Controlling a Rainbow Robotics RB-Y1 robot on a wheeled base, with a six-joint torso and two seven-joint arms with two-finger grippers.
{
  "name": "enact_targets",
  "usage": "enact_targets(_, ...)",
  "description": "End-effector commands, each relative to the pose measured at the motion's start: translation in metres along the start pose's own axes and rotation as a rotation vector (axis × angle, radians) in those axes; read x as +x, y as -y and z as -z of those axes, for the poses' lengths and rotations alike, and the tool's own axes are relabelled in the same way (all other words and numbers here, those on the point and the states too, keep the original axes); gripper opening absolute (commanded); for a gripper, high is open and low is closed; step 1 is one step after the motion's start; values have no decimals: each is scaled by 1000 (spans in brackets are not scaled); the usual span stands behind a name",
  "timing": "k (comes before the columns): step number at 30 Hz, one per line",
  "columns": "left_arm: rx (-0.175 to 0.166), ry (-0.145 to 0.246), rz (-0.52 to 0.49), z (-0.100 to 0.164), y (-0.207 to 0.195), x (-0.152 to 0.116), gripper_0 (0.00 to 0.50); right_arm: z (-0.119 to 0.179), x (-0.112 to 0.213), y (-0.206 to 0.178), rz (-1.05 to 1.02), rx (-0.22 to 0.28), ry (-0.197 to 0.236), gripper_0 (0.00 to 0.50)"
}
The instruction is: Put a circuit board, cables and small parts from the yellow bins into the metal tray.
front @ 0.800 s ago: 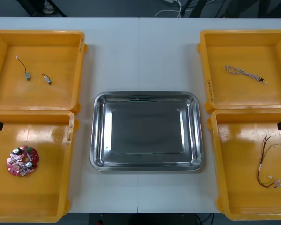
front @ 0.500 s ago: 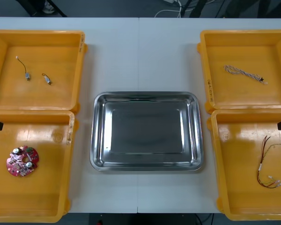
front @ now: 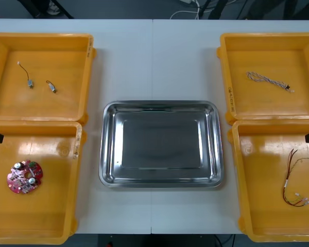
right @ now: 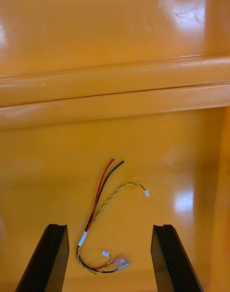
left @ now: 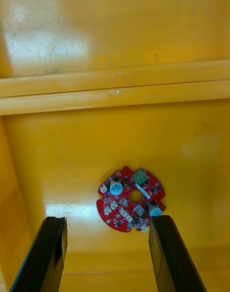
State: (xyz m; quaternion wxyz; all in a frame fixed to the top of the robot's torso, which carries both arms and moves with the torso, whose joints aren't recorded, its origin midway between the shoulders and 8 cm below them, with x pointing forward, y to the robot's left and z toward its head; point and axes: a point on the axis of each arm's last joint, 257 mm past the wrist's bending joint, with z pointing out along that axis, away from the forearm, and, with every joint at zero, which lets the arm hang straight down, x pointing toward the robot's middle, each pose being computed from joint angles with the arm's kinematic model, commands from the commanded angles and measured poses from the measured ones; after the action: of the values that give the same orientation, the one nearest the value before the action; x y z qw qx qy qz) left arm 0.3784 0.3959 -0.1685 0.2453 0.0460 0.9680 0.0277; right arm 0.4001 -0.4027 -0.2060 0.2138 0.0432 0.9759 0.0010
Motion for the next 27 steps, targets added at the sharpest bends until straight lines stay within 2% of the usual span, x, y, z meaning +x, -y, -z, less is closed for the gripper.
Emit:
enact_targets(1,-30,14,-57,11,-9,0,500,18,-11,16,21,47,35,500)
enact_targets(27,-30,14,-57,11,-9,0,500,18,-11,16,21,47,35,500)
